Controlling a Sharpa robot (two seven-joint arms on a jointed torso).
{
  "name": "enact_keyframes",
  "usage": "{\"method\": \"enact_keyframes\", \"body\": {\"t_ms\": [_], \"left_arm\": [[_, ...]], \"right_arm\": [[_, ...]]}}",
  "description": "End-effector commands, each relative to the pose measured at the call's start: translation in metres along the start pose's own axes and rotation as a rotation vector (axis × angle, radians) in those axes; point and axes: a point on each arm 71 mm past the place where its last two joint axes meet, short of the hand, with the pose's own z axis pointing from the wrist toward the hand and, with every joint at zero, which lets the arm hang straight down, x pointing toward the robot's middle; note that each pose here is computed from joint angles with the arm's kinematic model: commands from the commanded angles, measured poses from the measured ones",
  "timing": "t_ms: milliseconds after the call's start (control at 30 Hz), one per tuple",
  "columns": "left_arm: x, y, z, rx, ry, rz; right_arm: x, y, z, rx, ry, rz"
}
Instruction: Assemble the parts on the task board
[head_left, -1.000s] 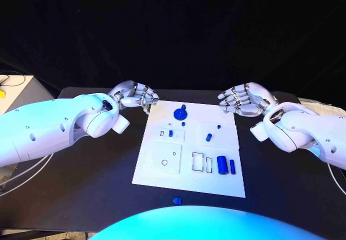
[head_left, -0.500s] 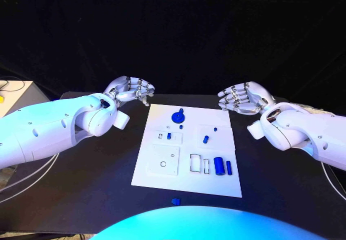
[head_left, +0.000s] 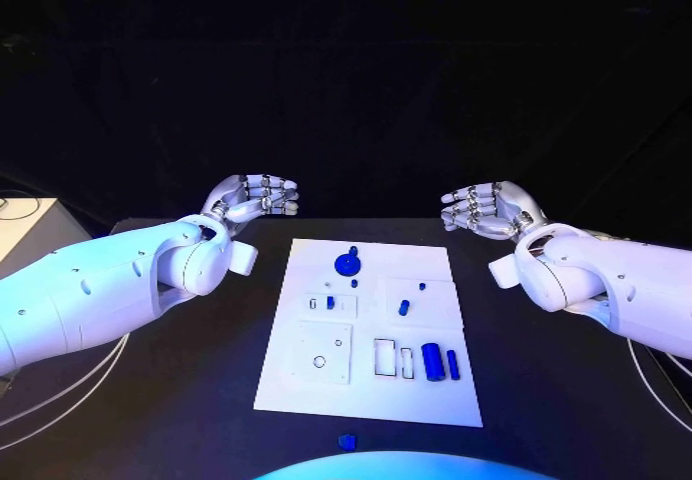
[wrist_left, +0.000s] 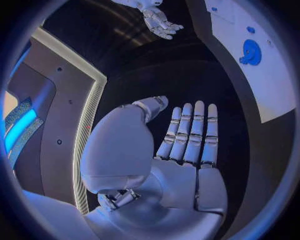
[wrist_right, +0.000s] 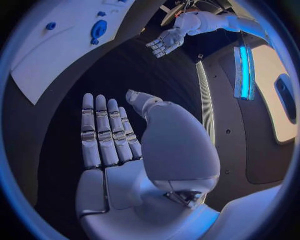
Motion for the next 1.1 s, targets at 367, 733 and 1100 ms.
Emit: {"method": "enact_keyframes", "body": {"t_ms": [367,733,1100], "left_arm": [[-0.0058,-0.0012,0.0129,0.061,-0.068,-0.063],[-0.0069,-0.0008,0.0152,0.066,-0.084,-0.083],[-0.0028,-0.0008,0.0167,0.066,-0.111,-0.141]], "right_arm": [[-0.018,-0.004,0.013,0.017,-0.115,0.134],[-0.019,-0.006,0.015,0.013,-0.124,0.13],[-0.015,-0.006,0.016,0.02,-0.109,0.139]]}}
